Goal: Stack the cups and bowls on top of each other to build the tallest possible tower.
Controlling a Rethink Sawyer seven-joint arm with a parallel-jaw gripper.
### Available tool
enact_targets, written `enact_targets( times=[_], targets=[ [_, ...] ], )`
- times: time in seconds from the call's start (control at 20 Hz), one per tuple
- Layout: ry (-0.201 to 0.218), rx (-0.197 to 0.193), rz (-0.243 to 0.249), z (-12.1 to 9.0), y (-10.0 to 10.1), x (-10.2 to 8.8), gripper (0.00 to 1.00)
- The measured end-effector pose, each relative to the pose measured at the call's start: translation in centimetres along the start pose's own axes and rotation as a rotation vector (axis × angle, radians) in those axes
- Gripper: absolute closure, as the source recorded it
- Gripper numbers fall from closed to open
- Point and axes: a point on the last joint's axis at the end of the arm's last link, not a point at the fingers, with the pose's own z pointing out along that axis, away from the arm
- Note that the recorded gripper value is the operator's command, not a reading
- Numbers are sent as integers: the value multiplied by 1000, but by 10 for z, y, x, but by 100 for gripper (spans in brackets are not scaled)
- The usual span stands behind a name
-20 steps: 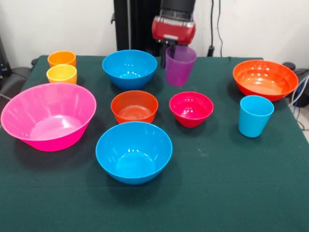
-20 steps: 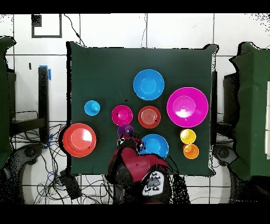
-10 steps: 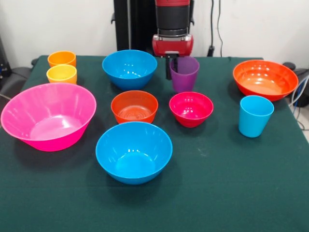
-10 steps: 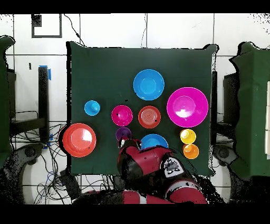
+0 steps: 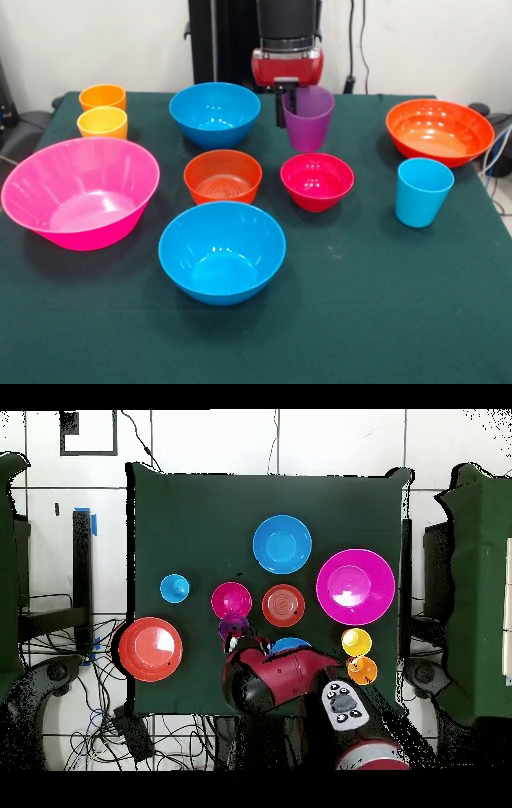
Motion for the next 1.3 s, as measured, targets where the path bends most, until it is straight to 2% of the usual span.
enact_targets(
  times=[0.25,0.3,0.45,0.55,0.75,0.95,1.3],
  targets=[
    [-29,2,3,-16,0,-25,100],
    [-42,3,3,-25,0,-36,100],
    [-53,5,1,-34,0,-45,100],
    [-71,6,-3,-44,1,-58,100],
    [-93,1,-1,-50,0,-68,100],
    [-90,1,-2,-48,-6,-67,100],
    [-57,7,-57,-32,-19,-50,100]
  ],
)
